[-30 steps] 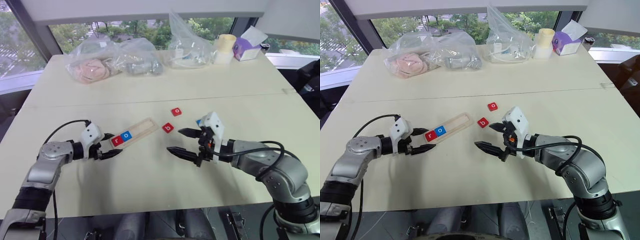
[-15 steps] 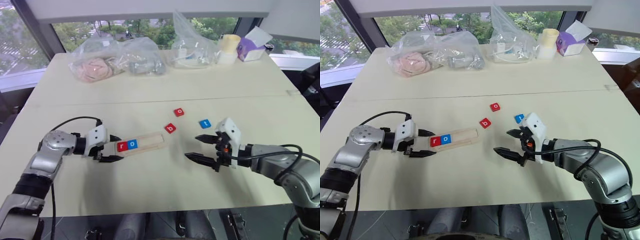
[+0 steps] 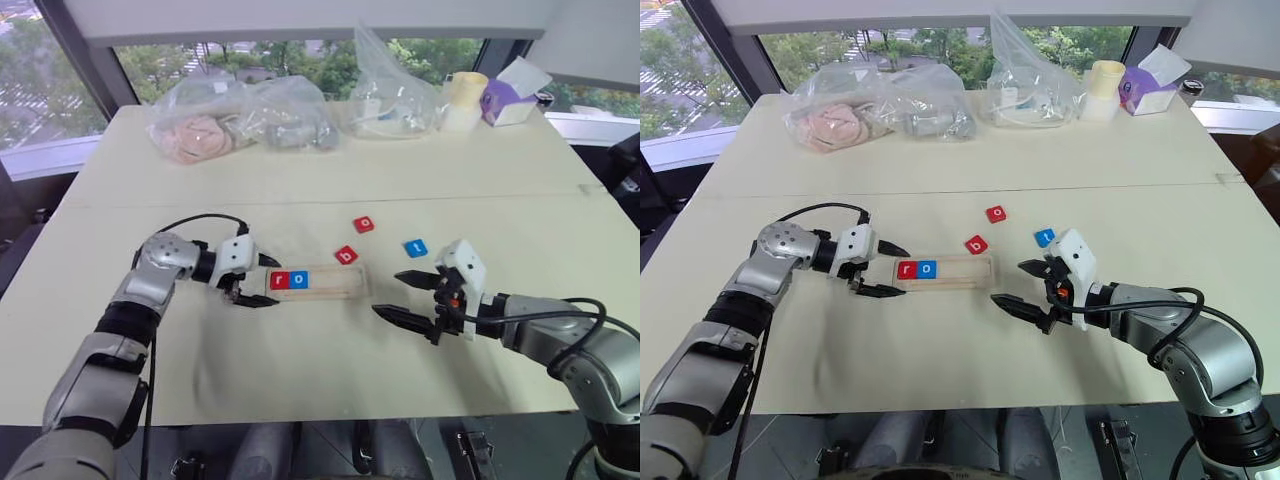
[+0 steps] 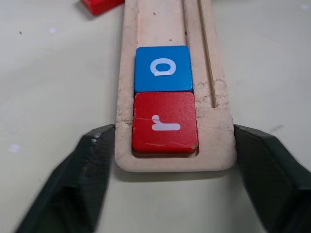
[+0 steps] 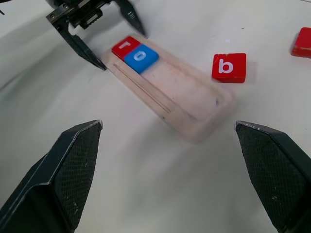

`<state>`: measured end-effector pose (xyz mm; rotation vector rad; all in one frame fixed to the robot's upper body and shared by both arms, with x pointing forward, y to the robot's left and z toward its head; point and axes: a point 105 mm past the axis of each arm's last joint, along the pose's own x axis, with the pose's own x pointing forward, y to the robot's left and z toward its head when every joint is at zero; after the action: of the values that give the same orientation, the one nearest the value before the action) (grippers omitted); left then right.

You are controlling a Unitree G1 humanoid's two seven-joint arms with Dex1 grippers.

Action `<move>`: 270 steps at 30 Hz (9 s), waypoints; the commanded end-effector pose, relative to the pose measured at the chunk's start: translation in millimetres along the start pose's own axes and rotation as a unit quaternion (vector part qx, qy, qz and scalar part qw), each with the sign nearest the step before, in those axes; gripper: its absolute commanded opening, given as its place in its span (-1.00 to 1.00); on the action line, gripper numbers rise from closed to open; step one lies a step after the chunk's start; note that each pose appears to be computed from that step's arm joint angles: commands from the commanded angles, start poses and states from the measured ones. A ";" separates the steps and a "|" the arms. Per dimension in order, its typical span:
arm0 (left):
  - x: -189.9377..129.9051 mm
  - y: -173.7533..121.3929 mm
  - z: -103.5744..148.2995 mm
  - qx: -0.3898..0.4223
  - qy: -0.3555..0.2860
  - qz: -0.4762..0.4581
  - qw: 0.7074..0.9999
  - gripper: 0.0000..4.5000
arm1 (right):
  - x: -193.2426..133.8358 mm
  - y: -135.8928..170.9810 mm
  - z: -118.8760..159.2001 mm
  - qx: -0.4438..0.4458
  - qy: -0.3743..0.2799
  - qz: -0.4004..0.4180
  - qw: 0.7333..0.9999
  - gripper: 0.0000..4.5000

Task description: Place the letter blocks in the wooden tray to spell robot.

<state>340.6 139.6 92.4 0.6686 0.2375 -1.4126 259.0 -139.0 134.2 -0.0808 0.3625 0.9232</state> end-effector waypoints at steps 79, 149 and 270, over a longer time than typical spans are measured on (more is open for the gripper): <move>-69.1 -23.0 52.0 -0.070 -0.017 0.153 0.986 1.00 | 11.1 -33.2 32.9 -0.001 -0.014 -0.219 0.976 0.95; -101.1 -78.0 31.9 -0.176 0.045 0.154 0.971 1.00 | 144.9 -8.4 38.1 -0.269 0.118 0.224 0.929 -0.50; -40.7 -61.5 87.6 -0.060 -0.055 0.019 0.996 1.00 | -2.4 -44.2 0.1 -0.161 0.057 -0.024 0.985 0.99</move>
<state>261.3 126.4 155.1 0.4685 0.2590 -1.3498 292.2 -173.6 126.6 -0.3481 0.3976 0.8206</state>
